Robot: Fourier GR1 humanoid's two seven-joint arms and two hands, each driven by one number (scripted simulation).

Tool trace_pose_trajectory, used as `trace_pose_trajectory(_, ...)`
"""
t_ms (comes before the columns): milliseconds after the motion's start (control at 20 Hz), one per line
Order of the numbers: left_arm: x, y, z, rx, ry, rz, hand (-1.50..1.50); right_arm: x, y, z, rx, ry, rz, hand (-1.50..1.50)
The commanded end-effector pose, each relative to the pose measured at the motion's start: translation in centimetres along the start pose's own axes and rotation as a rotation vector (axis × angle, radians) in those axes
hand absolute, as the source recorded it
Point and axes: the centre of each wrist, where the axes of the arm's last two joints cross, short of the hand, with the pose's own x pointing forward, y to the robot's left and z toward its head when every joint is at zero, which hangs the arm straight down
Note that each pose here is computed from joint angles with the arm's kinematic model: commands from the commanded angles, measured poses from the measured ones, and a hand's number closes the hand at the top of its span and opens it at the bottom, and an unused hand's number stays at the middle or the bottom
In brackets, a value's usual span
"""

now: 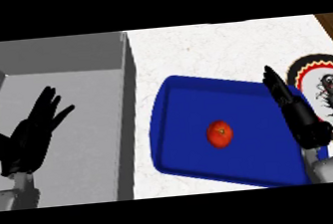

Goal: Pick the tomato from the tray and place it in the plate

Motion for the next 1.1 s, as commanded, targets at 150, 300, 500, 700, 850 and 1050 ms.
trace_pose_trajectory(150, 3.1, -0.6, 1.5, -0.036, -0.062, -0.081, 0.0, 4.2, 4.4, -3.9, 0.509, -0.227, -0.267, 1.5)
trace_pose_trajectory(300, 4.7, -1.1, 2.5, -0.082, -0.056, -0.061, 0.0, 10.9, 0.2, -6.6, 0.512, -0.556, 0.207, 1.5)
trace_pose_trajectory(500, 5.2, -1.3, 3.0, -0.055, -0.045, -0.149, 0.0, 3.4, 3.2, -5.5, 0.47, -0.455, -0.376, -1.5)
trace_pose_trajectory(700, 5.6, -2.1, 3.4, -0.045, -0.04, -0.145, 0.0, 1.7, 1.1, -5.1, 0.705, -0.468, -0.337, -1.5)
trace_pose_trajectory(850, 5.5, -1.7, 3.4, -0.028, -0.014, -0.16, 0.0, 2.4, -0.4, -6.0, 0.804, -0.508, -0.219, -1.5)
trace_pose_trajectory(1050, 5.5, -1.4, 3.7, -0.013, -0.003, -0.167, 0.0, 2.8, -1.4, -7.0, 0.876, -0.521, -0.095, -1.5)
